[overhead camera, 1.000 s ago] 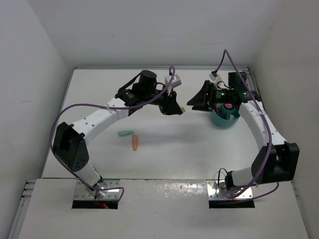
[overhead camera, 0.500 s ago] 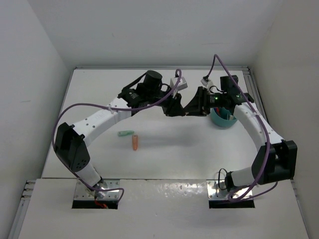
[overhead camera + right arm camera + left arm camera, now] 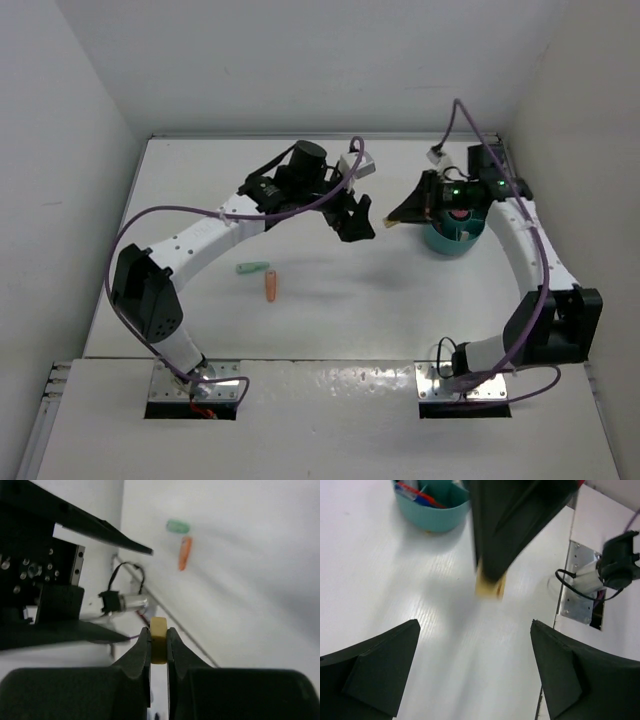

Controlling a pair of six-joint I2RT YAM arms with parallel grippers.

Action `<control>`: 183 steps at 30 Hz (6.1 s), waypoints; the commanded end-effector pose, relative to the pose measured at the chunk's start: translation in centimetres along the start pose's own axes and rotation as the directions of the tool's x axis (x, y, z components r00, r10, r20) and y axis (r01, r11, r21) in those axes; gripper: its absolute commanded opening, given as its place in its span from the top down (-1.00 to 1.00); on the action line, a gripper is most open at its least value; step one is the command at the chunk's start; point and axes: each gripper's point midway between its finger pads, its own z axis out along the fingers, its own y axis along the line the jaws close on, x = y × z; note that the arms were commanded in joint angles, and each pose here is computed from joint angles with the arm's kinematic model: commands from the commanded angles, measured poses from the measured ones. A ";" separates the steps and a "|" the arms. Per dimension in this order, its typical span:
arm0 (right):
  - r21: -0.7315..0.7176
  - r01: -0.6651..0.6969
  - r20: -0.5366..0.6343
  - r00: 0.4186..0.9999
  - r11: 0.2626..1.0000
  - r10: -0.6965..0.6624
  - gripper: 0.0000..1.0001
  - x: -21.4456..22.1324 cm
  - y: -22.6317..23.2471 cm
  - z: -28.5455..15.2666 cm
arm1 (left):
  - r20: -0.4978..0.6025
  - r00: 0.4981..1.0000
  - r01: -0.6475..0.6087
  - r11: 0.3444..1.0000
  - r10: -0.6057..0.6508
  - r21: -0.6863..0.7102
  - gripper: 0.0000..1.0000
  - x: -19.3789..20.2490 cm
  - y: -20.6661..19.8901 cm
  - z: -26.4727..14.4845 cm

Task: Sort the stationery into containers
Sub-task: Place the stationery in the storage box, then pick up the stationery from the center of the board, then place the stationery in the storage box.

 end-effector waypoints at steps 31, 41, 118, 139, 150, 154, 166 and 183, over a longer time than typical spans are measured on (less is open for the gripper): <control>0.811 0.213 0.003 0.930 0.545 -0.368 1.00 -7.9 -21.0 -18.4 | 0.016 0.954 0.258 0.790 -0.300 -0.556 -1.00 6.4 17.9 -12.0; 0.795 0.151 0.061 0.944 0.588 -0.325 1.00 -9.4 -23.1 -17.0 | 0.045 0.918 0.354 0.763 -0.394 -0.540 -1.00 8.9 19.6 -13.8; 0.047 0.132 0.177 0.974 0.990 -0.138 -0.10 -1.7 0.6 -0.7 | -0.057 0.991 -0.134 0.949 0.122 -0.286 0.86 5.6 7.7 -10.1; -0.004 0.278 0.155 0.949 0.961 -0.274 -0.24 -2.2 5.2 2.3 | -0.112 0.937 -0.345 0.924 0.330 -0.165 0.86 0.6 0.9 -3.9; 0.030 0.322 0.115 0.939 0.946 -0.323 0.35 -1.2 4.3 2.0 | -0.122 0.934 -0.355 0.904 0.335 -0.239 0.88 -0.2 2.3 -3.8; 0.045 0.344 0.121 0.930 0.938 -0.347 0.71 -1.5 4.4 1.8 | -0.116 0.936 -0.352 0.907 0.333 -0.233 0.90 -0.4 2.1 -3.7; 0.266 0.415 0.216 0.854 0.870 -0.473 1.00 -6.4 2.8 -4.4 | -0.049 0.988 -0.151 0.897 0.144 -0.416 -1.00 -1.1 7.4 -7.7; 0.708 0.275 0.163 0.832 0.650 -0.531 1.00 -9.8 -11.0 -20.9 | 0.008 0.992 0.114 0.862 -0.127 -0.494 -1.00 3.6 14.7 -10.7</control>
